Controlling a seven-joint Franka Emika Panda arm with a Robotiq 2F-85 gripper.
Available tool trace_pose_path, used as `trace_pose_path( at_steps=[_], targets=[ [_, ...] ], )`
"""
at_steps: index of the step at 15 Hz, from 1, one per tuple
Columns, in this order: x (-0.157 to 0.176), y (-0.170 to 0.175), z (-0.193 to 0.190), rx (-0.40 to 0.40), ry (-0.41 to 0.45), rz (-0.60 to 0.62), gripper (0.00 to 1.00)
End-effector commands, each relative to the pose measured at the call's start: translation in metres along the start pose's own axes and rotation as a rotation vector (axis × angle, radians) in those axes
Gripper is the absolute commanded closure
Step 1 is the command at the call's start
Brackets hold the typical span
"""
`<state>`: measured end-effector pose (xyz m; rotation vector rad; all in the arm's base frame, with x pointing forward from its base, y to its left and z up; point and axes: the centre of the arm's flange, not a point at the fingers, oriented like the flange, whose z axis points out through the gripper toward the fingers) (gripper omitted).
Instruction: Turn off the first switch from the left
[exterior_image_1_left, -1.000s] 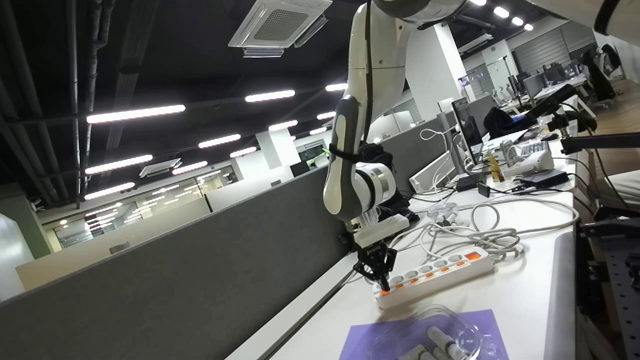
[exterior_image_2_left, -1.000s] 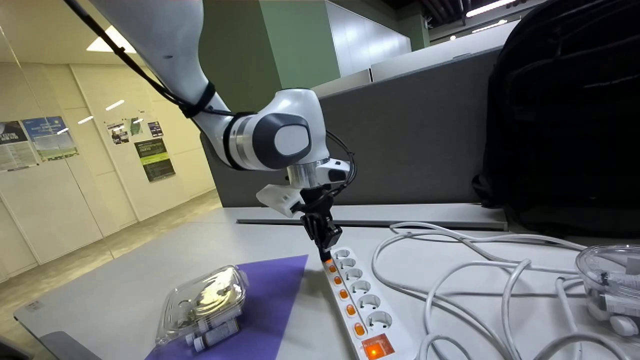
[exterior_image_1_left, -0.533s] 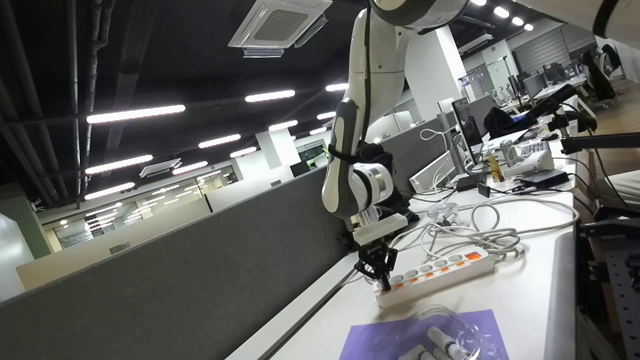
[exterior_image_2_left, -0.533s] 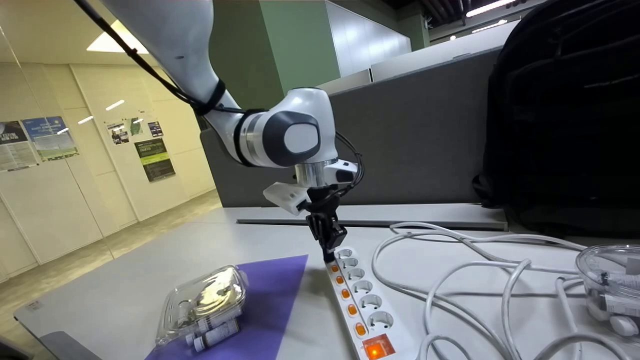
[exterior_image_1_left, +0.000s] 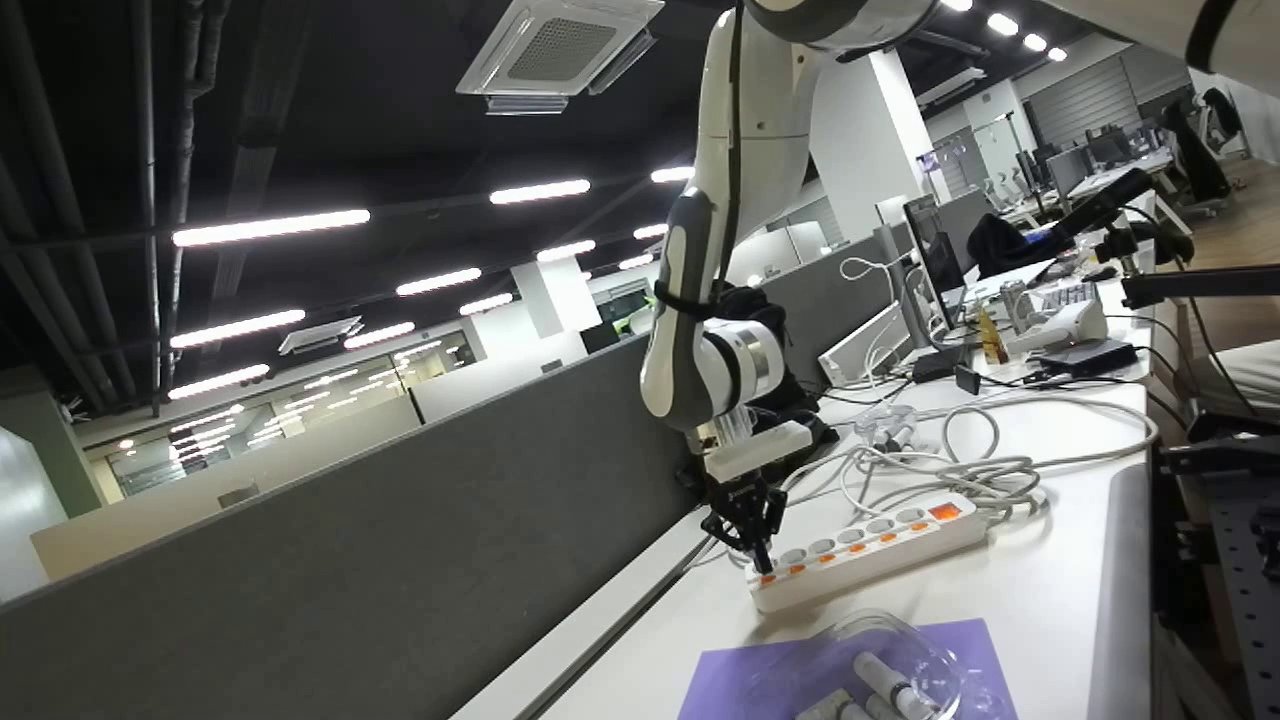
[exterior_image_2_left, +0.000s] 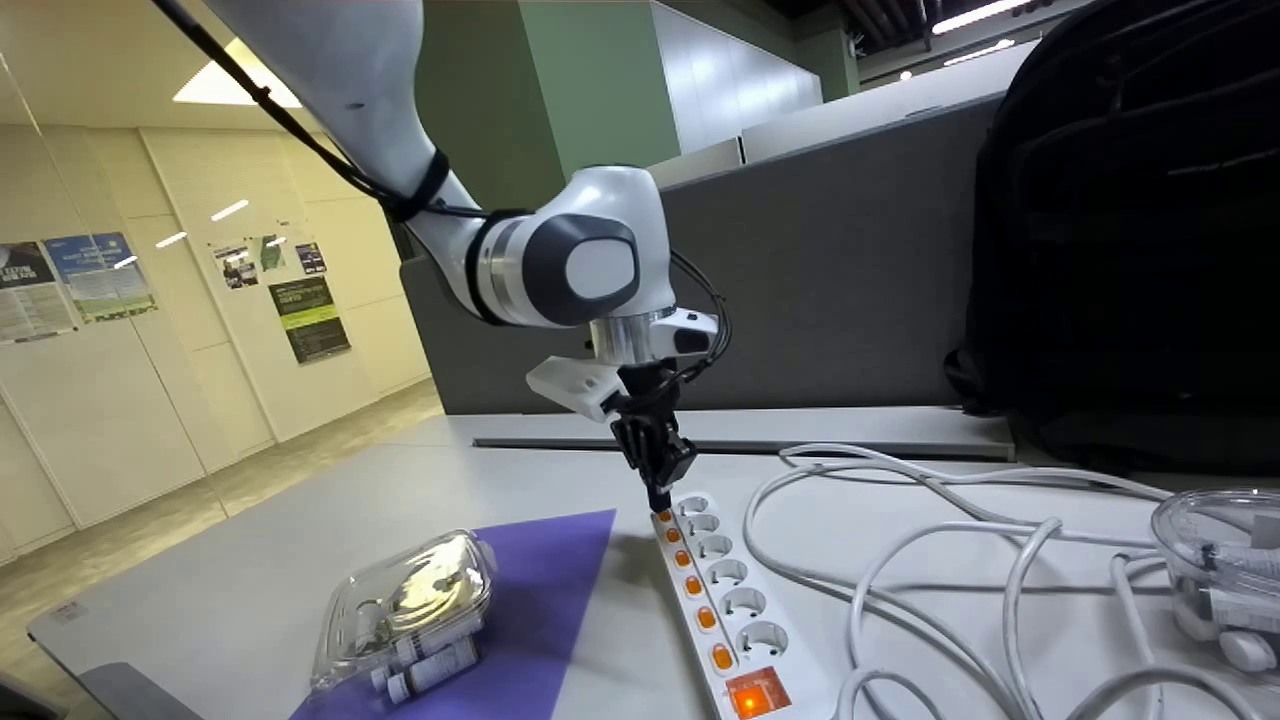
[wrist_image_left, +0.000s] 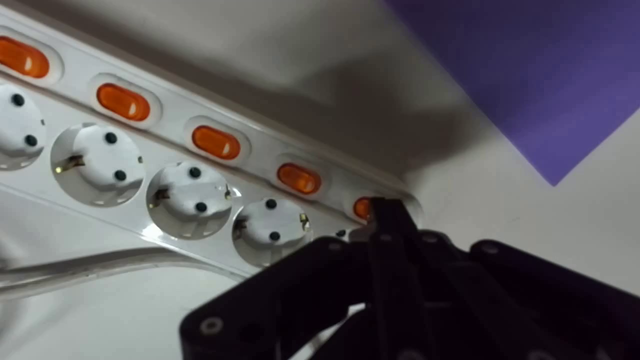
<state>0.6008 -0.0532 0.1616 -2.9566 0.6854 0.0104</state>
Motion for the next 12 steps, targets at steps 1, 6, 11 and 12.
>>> trace_pose_path(
  at_steps=[1,6,11,12],
  targets=[
    [-0.034,-0.001,-0.048,0.013,0.057,-0.01,0.7],
    [-0.071,0.008,-0.092,0.037,0.049,0.041,0.37],
    [-0.106,0.028,-0.123,0.046,0.068,0.143,0.03],
    [-0.111,0.033,-0.127,0.034,0.077,0.18,0.01]
  ],
)
